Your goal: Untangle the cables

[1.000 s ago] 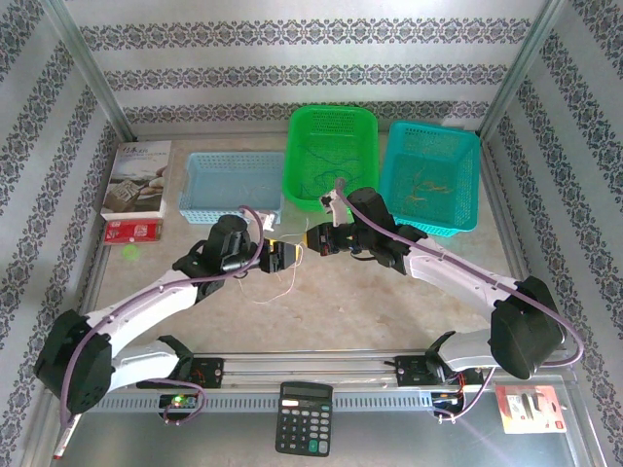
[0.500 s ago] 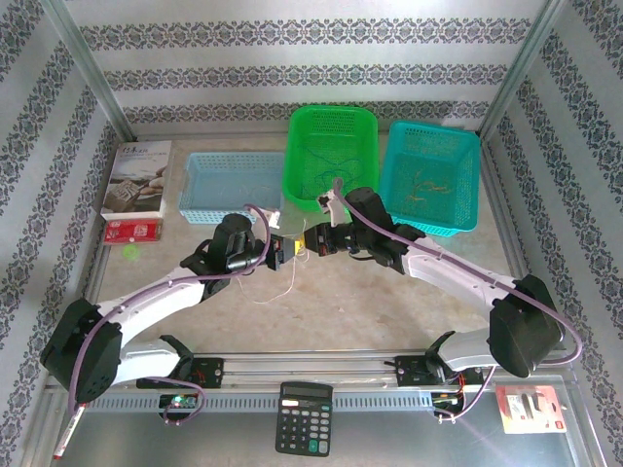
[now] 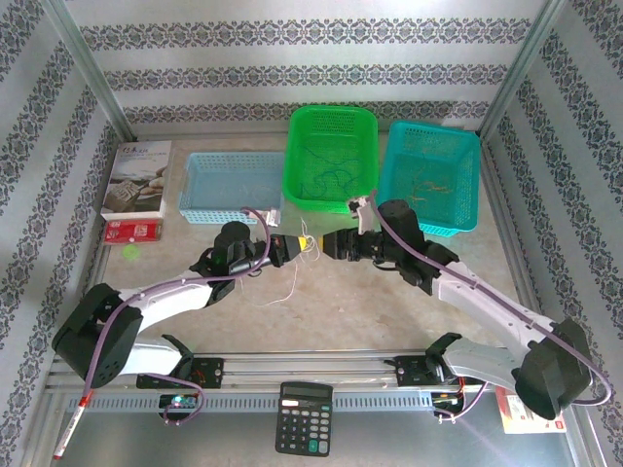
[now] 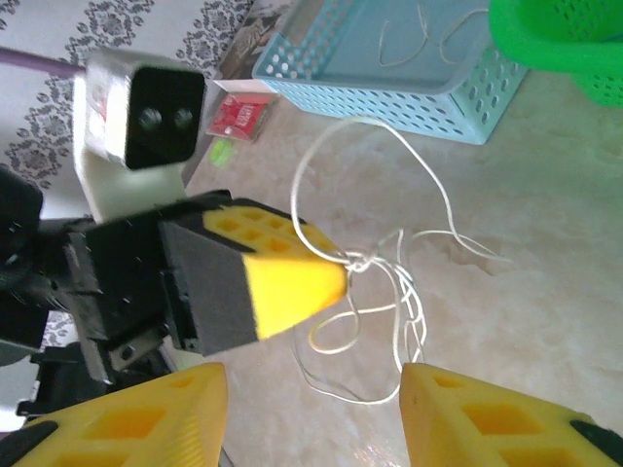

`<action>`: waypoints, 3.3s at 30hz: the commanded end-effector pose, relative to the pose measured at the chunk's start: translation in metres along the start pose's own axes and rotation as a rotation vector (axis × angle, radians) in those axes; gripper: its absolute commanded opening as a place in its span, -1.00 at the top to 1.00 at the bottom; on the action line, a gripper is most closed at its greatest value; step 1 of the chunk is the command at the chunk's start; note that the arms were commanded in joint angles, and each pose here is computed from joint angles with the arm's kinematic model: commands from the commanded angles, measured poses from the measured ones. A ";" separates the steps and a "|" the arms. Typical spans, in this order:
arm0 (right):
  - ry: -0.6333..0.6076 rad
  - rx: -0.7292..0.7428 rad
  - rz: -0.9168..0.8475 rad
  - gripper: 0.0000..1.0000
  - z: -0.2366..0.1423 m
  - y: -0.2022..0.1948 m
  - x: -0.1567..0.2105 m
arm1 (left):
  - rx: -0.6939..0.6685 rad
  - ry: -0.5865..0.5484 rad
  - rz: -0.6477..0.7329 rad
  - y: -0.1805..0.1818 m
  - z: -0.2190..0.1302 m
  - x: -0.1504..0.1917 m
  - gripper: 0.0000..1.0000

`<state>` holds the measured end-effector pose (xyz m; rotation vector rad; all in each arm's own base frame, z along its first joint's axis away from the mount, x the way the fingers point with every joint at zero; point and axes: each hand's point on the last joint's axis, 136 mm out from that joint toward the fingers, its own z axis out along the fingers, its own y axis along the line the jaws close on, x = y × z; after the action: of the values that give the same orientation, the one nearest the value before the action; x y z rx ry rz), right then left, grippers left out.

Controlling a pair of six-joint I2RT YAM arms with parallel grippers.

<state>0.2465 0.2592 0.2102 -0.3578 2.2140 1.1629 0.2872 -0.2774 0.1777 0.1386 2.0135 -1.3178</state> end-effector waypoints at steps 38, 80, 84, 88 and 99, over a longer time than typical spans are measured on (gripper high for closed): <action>-0.137 0.074 -0.045 1.00 -0.024 -0.030 -0.027 | 0.021 -0.160 0.088 -0.050 -0.038 -0.053 0.04; -0.039 0.095 -0.140 1.00 -0.006 -0.002 -0.010 | -0.079 0.014 0.279 -0.040 0.002 -0.018 0.27; -0.035 0.094 -0.134 1.00 -0.006 -0.003 -0.007 | -0.080 -0.005 0.281 -0.040 0.004 -0.022 0.39; -0.034 0.104 -0.134 1.00 -0.005 -0.006 -0.006 | -0.066 -0.017 0.286 -0.044 0.003 -0.024 0.43; -0.039 0.097 -0.127 1.00 -0.005 -0.007 -0.012 | -0.079 -0.006 0.322 -0.040 -0.007 -0.017 0.05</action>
<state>0.2557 0.2478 0.2037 -0.4245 2.2017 0.9539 0.2820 -0.2832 0.2129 0.3548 1.9856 -1.0385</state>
